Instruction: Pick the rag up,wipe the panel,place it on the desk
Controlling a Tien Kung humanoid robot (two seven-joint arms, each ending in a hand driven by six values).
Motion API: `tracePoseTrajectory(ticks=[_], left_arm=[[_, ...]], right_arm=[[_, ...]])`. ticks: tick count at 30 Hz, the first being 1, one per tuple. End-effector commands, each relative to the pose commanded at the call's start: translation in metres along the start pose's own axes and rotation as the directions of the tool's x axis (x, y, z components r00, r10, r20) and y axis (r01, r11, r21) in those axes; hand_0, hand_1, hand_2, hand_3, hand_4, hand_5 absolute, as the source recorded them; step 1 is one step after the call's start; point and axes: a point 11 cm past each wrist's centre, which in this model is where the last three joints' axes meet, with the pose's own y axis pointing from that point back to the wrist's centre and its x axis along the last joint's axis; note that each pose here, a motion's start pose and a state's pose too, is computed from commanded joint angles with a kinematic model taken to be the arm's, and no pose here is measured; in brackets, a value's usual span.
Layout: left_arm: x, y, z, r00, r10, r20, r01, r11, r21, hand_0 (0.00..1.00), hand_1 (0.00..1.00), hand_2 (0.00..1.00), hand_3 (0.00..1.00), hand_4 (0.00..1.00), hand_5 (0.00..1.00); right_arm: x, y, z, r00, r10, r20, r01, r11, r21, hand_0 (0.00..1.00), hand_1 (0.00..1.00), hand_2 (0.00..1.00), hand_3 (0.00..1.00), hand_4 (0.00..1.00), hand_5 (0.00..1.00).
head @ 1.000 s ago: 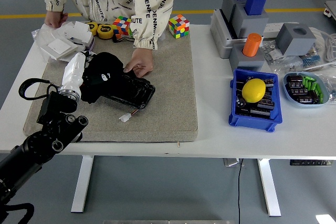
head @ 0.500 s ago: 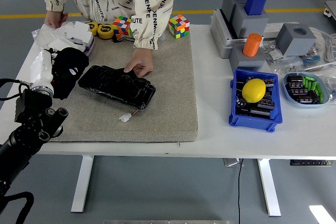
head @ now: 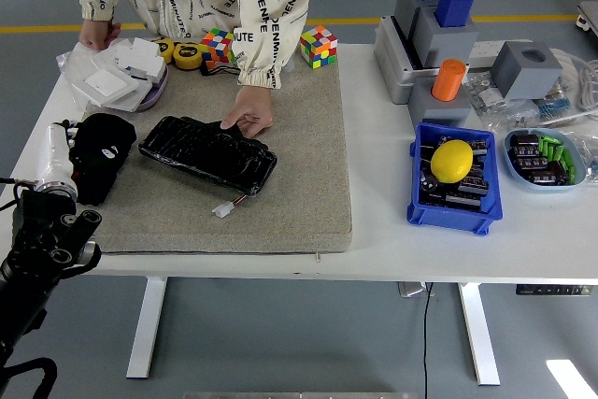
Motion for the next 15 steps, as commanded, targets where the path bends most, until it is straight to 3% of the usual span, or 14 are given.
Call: tracePoseTrajectory(ticks=[2, 3, 8, 9, 15], left_arm=[[-0.001, 0.001, -0.001, 1.0, -0.006, 0.019, 0.006, 1.0, 0.006, 0.432, 0.575, 0.562, 0.59, 0.85, 0.191], [-0.001, 0.001, -0.002, 1.0, -0.006, 0.024, 0.006, 1.0, 0.008, 0.673, 0.785, 0.8, 0.792, 0.948, 0.283], [0.003, 0.0, -0.002, 0.999, 0.01, 0.033, -0.01, 1.0, 0.012, 0.673, 0.785, 0.8, 0.792, 0.948, 0.283], [0.004, 0.0, -0.001, 0.999, 0.014, 0.03, -0.014, 1.0, 0.011, 0.93, 0.998, 0.998, 0.998, 0.998, 0.452], [0.009, 0.002, 0.004, 0.999, -0.008, -0.033, 0.009, 1.0, 0.016, 0.925, 0.998, 0.998, 0.998, 0.998, 0.475]], right_arm=[[0.0, 0.0, 0.0, 1.0, 0.0, 0.0, 0.0, 1.0, 0.0, 0.522, 0.546, 0.489, 0.519, 0.841, 0.348], [0.001, 0.0, 0.0, 1.0, 0.001, 0.0, -0.001, 1.0, 0.0, 0.524, 0.547, 0.489, 0.519, 0.841, 0.349], [0.001, 0.0, 0.001, 1.0, 0.002, -0.001, -0.002, 1.0, -0.002, 0.524, 0.547, 0.489, 0.519, 0.841, 0.349], [0.001, 0.0, 0.002, 1.0, 0.002, -0.001, -0.002, 1.0, -0.003, 0.523, 0.546, 0.488, 0.519, 0.84, 0.347], [0.0, 0.0, 0.001, 1.0, 0.0, -0.002, 0.0, 1.0, -0.003, 0.522, 0.547, 0.488, 0.519, 0.84, 0.348]])
